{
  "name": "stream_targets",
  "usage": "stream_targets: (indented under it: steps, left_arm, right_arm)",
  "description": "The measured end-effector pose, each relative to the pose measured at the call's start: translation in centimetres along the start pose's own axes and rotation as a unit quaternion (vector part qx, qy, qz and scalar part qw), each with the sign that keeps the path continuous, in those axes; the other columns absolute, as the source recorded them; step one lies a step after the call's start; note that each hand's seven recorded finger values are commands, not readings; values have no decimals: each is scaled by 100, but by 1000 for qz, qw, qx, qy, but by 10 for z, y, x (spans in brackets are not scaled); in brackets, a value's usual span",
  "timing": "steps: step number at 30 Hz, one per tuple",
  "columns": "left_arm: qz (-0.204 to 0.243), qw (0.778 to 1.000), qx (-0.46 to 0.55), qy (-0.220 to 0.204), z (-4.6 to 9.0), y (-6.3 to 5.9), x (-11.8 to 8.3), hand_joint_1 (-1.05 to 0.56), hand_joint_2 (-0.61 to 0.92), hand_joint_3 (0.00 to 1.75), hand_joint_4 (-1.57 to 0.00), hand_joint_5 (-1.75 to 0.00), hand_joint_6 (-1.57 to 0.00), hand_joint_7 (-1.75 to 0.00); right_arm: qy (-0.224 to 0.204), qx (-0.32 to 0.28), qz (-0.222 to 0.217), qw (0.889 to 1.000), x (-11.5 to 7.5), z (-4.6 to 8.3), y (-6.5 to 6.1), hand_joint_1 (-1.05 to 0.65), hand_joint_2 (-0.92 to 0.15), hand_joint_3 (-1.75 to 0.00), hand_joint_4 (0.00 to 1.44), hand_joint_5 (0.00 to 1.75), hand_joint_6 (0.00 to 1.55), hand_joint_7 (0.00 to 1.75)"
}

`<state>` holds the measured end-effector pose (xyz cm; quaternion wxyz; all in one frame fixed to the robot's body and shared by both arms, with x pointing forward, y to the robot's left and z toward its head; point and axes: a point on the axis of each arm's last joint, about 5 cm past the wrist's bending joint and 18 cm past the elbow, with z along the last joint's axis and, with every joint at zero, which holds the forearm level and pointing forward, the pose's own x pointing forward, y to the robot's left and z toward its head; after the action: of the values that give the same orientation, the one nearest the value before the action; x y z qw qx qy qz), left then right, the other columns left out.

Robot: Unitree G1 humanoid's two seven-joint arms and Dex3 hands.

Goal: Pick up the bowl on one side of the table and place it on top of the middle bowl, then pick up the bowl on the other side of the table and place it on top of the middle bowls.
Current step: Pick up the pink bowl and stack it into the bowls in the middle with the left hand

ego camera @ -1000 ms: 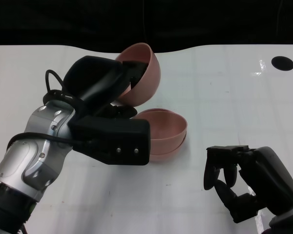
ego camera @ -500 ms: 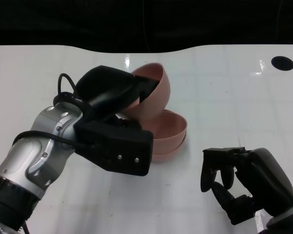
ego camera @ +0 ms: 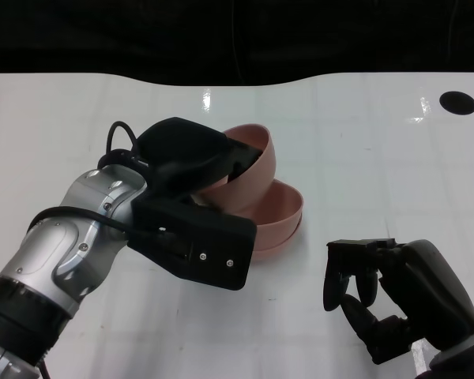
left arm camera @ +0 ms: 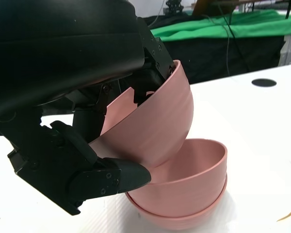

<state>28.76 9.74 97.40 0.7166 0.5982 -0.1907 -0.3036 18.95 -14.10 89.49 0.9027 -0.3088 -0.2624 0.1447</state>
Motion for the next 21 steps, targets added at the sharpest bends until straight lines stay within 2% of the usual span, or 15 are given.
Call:
stream_targets:
  steps: [3,8,10,13,15,19,20,21]
  left_arm:
    - [-12,1000,10,-2,2,-2,6,-23,69,60,-83,-175,-64,-170]
    - [-28,999,36,-14,8,0,16,-28,89,21,-74,-175,-78,-112]
    - [-33,999,38,-15,10,-2,19,-29,91,16,-73,-175,-83,-98]
    - [-44,998,42,-20,12,-8,22,-29,92,15,-74,-175,-84,-101]
    - [-47,998,44,-19,12,-12,24,-30,92,13,-74,-174,-84,-92]
    - [-54,997,61,-17,12,-15,26,-35,92,9,-79,-145,-94,-55]
    - [-55,996,63,-15,12,-15,27,-36,92,10,-83,-125,-97,-38]
    - [-56,996,64,-13,11,-16,27,-36,92,11,-84,-116,-99,-29]
  right_arm:
    - [0,0,0,1000,0,0,0,-10,-5,-174,97,175,87,153]
    - [0,0,-1,1000,0,0,0,-10,-5,-174,97,175,86,153]
    - [-1,0,0,1000,0,0,0,-10,-5,-174,97,175,86,153]
    - [0,0,0,1000,0,0,0,-10,-5,-173,97,175,86,154]
    - [1,0,0,1000,0,0,1,-10,-6,-172,97,175,86,154]
    - [1,1,1,1000,0,0,1,-10,-6,-172,97,175,86,153]
    - [1,1,1,1000,0,0,1,-9,-6,-172,97,175,86,153]
    - [1,1,1,1000,0,0,1,-9,-6,-172,97,175,86,153]
